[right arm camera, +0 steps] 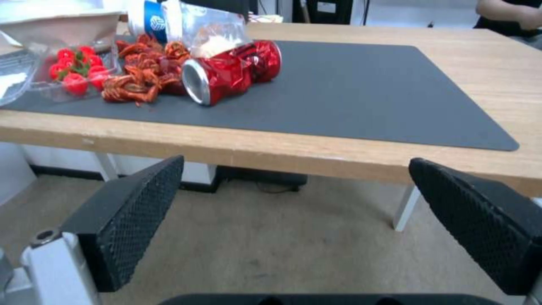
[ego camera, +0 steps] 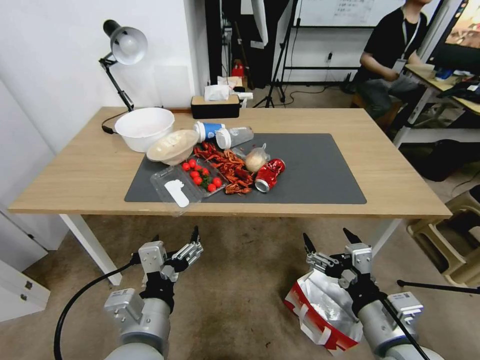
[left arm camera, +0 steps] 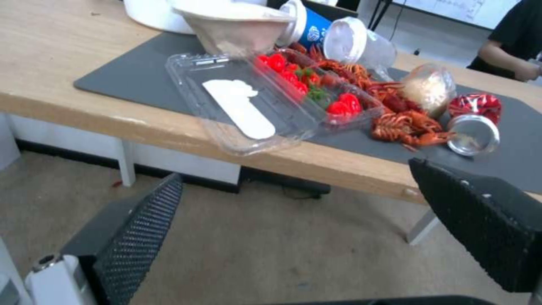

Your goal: Pick up the food delivery bag from the floor and place it on the table.

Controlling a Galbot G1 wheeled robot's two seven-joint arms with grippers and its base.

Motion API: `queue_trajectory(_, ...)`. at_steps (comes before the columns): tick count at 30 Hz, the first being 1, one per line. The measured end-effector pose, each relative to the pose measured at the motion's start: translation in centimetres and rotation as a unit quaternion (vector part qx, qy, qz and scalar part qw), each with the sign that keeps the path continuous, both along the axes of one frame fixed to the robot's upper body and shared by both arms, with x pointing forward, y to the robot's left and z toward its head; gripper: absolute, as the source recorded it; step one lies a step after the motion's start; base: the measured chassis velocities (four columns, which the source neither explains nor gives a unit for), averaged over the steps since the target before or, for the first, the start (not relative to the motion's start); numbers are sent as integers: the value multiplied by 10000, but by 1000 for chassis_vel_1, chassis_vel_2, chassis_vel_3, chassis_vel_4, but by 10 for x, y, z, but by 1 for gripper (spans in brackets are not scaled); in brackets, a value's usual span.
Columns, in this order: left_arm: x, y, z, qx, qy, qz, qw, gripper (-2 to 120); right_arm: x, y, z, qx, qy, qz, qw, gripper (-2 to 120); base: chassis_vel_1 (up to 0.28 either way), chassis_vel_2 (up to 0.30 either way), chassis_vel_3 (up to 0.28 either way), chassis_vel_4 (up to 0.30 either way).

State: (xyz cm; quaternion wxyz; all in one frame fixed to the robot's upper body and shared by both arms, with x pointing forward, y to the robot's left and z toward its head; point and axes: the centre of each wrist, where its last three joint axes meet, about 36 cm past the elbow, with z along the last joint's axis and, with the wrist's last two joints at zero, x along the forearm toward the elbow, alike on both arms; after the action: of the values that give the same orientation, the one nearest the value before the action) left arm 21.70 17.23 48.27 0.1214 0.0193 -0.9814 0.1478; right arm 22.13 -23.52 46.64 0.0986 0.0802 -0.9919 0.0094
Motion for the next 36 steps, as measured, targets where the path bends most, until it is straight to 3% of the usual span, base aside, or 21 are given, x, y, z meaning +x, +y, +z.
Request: queue_trajectory(36, -1, 0, 0, 126, -34, 40, 9999, 100, 0, -1, -3, -8, 36, 9, 10000, 100, 0, 0, 0, 0)
